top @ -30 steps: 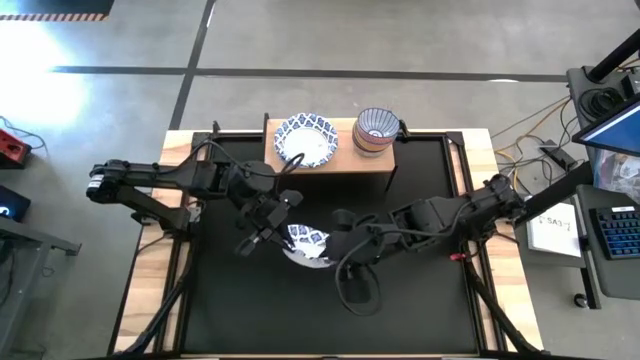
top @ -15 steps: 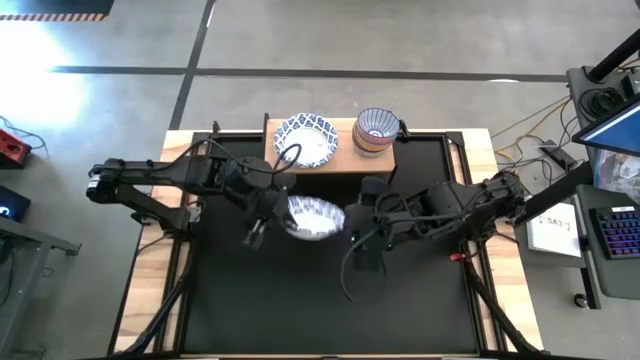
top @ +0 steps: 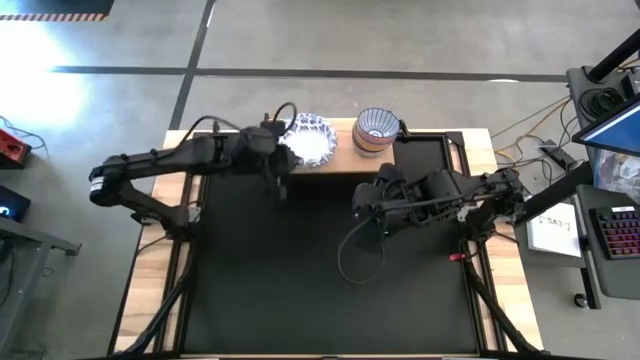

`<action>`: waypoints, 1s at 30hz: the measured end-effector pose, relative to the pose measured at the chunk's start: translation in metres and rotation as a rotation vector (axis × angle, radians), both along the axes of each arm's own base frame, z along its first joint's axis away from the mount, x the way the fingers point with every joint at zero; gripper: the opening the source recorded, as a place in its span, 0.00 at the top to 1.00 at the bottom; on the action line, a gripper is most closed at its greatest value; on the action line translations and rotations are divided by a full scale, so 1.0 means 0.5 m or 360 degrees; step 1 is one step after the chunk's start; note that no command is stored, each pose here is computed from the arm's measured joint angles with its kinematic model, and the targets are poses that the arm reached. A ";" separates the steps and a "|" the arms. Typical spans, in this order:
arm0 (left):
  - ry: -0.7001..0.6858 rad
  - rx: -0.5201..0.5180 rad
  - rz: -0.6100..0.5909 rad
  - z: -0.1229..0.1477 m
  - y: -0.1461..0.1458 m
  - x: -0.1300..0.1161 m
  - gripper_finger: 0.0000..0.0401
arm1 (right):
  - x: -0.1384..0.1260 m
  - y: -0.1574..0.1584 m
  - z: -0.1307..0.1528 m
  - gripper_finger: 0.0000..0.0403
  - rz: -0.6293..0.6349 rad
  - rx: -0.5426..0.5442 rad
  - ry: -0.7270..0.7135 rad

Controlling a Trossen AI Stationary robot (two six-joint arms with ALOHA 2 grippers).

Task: Place and stack bowls onto a shelf
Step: Stack the white and blue bowl on top of the white and blue bowl on the shelf

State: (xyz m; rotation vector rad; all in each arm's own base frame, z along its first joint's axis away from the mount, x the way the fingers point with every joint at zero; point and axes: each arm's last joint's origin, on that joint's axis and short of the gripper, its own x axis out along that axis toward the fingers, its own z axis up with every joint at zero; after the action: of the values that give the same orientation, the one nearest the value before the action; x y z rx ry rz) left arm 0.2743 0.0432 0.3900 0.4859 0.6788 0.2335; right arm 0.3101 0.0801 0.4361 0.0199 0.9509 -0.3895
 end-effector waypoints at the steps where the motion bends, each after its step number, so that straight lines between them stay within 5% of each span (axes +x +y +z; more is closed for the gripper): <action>1: 0.0012 0.0001 0.0044 -0.009 0.016 0.002 1.00 | 0.000 0.000 0.000 0.44 -0.0002 -0.0003 -0.0003; 10: 0.0120 -0.0014 0.0261 -0.082 0.115 0.031 1.00 | 0.000 0.000 0.000 0.44 -0.0048 0.0025 -0.0023; 22: 0.0313 -0.0132 0.0297 -0.128 0.119 0.051 0.93 | 0.000 0.000 0.000 0.44 -0.0057 0.0032 -0.0025; 30: 0.0312 -0.0265 0.0285 -0.128 0.110 0.045 0.78 | 0.000 0.000 0.000 0.44 -0.0056 0.0031 -0.0024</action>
State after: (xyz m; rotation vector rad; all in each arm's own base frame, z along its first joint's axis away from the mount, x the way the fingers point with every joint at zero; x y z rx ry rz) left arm 0.2968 0.0981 0.3258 0.2900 0.9270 0.2977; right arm 0.3102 0.0802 0.4360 0.0576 0.9406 -0.4121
